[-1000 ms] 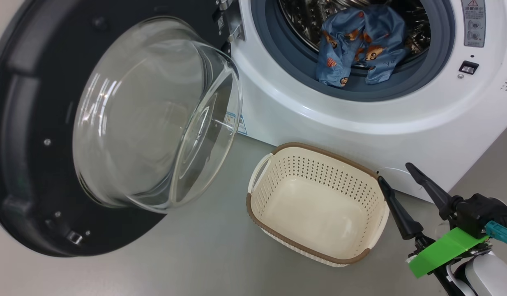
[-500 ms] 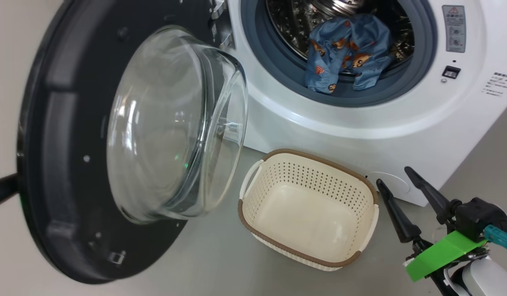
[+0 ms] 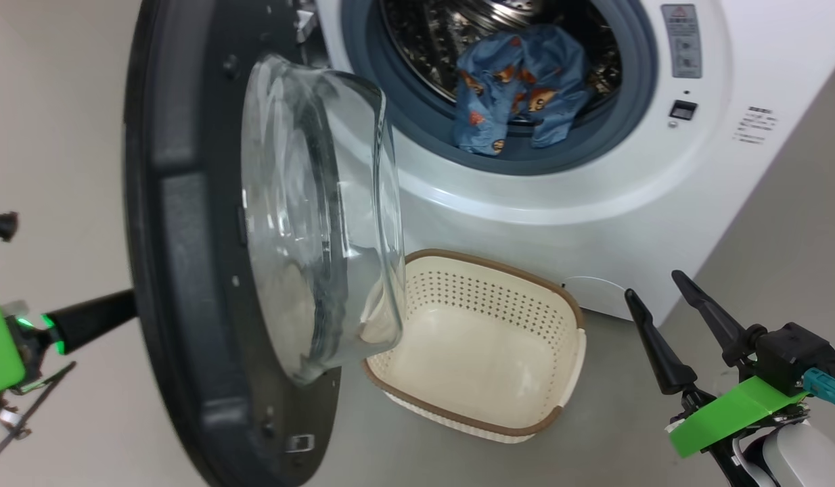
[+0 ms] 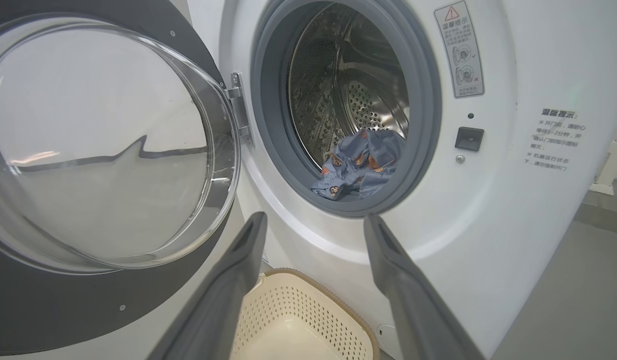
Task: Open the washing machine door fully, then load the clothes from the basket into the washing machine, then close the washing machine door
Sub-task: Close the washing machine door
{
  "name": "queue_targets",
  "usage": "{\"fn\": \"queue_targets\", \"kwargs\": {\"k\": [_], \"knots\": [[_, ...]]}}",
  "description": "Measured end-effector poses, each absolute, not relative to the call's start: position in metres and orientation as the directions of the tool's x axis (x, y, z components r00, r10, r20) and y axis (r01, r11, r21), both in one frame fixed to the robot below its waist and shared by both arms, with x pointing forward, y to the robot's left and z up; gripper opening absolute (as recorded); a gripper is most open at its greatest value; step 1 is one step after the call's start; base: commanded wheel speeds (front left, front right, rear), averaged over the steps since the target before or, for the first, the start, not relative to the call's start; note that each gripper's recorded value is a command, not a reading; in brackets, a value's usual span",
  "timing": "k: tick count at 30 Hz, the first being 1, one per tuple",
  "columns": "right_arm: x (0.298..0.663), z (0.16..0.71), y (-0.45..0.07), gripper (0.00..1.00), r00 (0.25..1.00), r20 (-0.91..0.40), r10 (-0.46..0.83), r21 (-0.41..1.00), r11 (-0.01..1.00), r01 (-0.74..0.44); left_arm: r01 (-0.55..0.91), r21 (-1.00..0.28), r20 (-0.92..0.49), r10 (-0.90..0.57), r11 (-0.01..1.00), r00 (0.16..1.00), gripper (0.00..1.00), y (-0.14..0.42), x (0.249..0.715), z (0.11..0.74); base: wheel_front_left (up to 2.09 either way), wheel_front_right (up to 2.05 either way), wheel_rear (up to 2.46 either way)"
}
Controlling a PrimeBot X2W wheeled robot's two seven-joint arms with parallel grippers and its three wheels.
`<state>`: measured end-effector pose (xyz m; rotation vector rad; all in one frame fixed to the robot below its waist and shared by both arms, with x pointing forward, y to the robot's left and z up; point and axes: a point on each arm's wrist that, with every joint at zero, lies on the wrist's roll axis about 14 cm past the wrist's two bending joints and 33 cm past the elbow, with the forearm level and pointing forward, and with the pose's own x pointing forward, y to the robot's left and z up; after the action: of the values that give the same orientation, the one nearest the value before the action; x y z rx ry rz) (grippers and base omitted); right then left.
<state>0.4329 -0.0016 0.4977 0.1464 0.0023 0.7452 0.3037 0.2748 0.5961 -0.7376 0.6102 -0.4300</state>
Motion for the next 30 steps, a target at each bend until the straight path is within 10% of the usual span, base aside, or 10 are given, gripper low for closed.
{"fn": "queue_targets", "kwargs": {"k": [30], "knots": [[0.43,0.499,-0.102,1.0,0.899,0.047,0.435,0.14,0.888,-0.438,0.439,-0.727,-0.256,-0.801,0.529,0.541,0.0,0.156,0.382,0.607,0.0,0.0,0.0]]}}
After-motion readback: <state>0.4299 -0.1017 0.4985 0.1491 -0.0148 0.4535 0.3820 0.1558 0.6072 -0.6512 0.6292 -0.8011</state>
